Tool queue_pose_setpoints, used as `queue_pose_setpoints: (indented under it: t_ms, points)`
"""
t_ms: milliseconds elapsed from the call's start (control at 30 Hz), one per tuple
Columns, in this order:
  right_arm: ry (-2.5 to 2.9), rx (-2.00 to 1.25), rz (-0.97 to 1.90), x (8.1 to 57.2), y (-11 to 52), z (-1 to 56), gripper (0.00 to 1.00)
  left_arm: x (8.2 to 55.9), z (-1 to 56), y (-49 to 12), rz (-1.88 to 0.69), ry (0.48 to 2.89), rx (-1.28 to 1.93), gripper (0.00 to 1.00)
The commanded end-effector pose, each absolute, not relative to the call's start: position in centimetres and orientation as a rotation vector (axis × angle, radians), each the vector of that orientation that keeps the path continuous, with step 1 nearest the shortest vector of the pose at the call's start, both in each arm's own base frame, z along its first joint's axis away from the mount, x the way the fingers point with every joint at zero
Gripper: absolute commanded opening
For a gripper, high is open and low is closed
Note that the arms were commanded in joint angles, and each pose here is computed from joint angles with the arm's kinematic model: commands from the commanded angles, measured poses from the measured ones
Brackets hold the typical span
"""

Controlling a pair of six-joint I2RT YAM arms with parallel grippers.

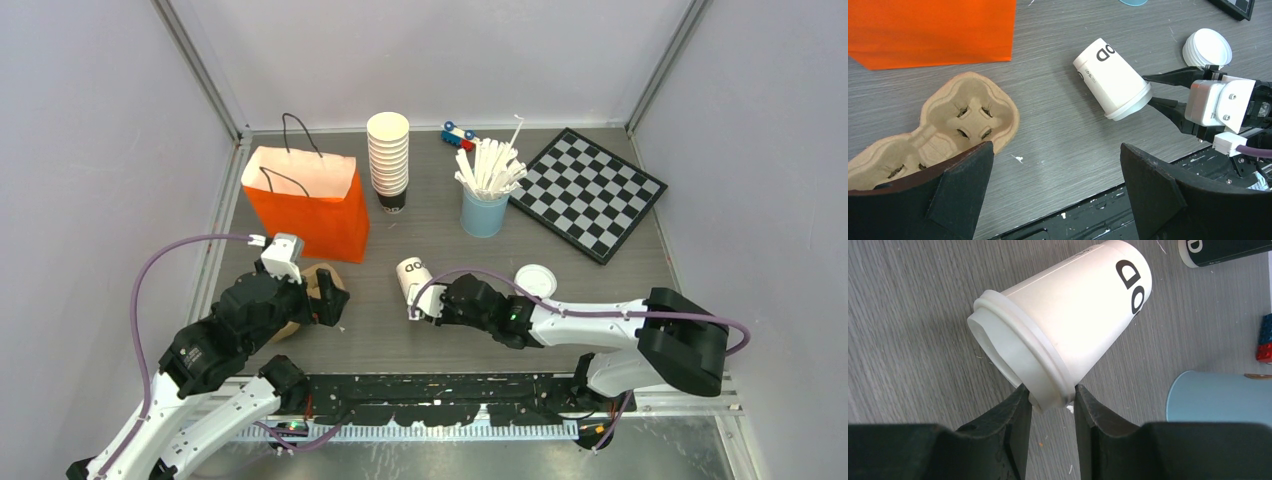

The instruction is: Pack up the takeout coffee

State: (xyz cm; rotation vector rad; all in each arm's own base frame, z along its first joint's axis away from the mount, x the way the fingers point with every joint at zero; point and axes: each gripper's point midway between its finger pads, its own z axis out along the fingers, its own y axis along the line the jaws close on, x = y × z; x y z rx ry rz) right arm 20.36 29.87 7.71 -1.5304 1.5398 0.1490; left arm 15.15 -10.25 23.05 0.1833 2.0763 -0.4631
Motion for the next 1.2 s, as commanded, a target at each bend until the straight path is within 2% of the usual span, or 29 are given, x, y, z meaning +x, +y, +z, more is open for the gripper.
queue_pose_setpoints:
  t_ms: [0,200,500,667,867,1167]
  points:
    - [1.553,-1.38,0.257,20.3,31.0,9.7,0.32,15.7,23.4,-10.1,-0.441,2.056,0.177,1.0]
    - [1.684,-1.062,0.455,19.5,30.8,13.4,0.26,15.7,23.4,-10.1,-0.44,2.057,0.176,1.0]
    - [2.138,-0.288,0.765,17.0,27.4,17.8,0.32,15.7,23.4,-10.2,-0.441,2.059,0.178,1.0]
    - [2.219,0.098,0.846,18.1,23.6,18.5,0.33,15.7,23.3,-10.2,-0.444,2.06,0.178,1.0]
    - [2.252,0.321,0.88,19.5,20.0,18.5,0.33,15.7,23.3,-10.1,-0.444,2.057,0.173,1.0]
    - [2.376,0.531,1.007,23.1,19.0,17.4,0.33,15.7,23.2,-10.1,-0.438,2.065,0.173,1.0]
